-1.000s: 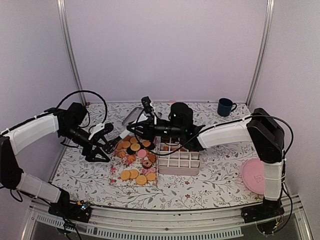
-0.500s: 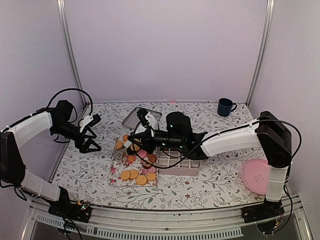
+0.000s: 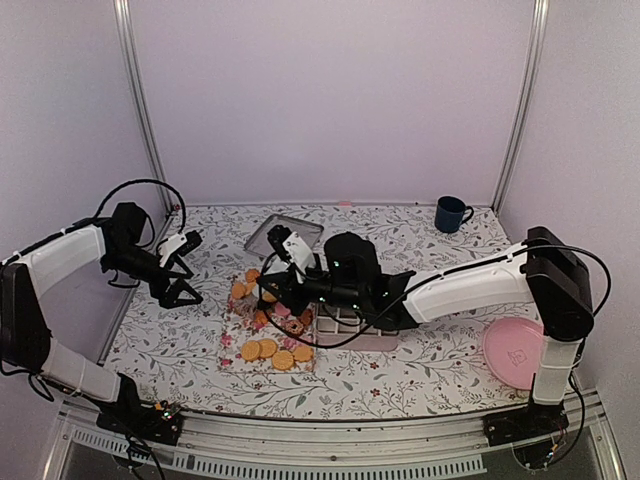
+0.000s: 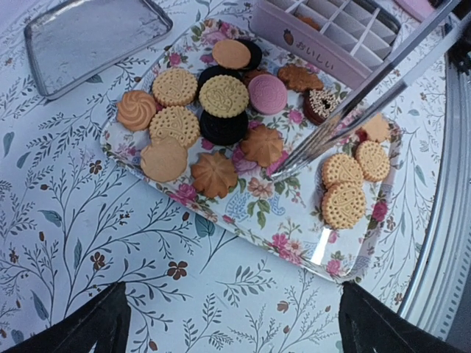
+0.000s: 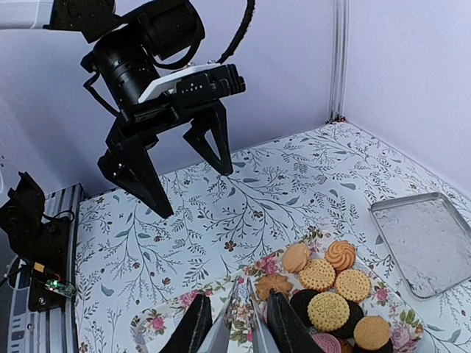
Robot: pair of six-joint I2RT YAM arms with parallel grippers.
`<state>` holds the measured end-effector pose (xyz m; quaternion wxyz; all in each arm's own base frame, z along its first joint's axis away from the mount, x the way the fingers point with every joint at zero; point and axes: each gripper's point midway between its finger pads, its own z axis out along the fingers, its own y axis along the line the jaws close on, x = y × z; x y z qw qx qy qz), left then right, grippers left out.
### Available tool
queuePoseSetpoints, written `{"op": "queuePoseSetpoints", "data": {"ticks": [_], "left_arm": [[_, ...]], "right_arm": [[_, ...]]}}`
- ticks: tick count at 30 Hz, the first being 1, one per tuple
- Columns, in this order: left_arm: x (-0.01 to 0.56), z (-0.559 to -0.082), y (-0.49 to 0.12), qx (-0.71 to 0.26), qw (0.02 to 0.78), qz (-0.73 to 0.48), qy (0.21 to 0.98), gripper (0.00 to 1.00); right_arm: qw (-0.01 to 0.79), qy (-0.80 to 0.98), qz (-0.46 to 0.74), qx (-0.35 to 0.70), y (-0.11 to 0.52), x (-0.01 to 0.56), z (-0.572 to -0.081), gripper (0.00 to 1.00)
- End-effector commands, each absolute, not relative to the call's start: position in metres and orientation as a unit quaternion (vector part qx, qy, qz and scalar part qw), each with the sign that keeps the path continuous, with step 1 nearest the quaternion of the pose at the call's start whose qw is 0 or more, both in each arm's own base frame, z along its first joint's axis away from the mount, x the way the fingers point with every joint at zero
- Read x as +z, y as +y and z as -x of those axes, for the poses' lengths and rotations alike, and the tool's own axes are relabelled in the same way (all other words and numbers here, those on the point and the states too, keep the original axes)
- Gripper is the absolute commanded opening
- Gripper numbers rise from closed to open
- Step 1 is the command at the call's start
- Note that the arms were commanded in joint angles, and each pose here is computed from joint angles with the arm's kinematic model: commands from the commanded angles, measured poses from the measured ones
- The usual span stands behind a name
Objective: Pack the cookies
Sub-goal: Pick up the fake cookies from the plate.
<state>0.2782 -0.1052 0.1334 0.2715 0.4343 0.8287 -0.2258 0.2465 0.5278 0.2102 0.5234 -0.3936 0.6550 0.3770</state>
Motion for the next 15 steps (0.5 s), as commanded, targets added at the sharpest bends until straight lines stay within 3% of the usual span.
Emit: {"op": "queuePoseSetpoints", "data": {"ticks": [1, 8, 15], "left_arm": [[0.1314, -0.2792, -0.1021, -0.223, 0.273, -0.43, 0.831, 0.99], [0.1313, -0.279, -0.1031, -0.227, 0.272, -0.429, 0.831, 0.99], [0.1331, -0.2792, -0.1036, -0.227, 0.274, -0.431, 0.829, 0.99]], "right_arm": [[0.549, 0.653, 0.382, 0.355, 0.525, 0.2268, -0.2468, 0.27], [0.552, 0.661, 0.38, 0.338, 0.5258, 0.221, -0.2445, 0.4], [0.563, 0.654, 0.389, 0.322, 0.5298, 0.2207, -0.2467, 0.42]]}}
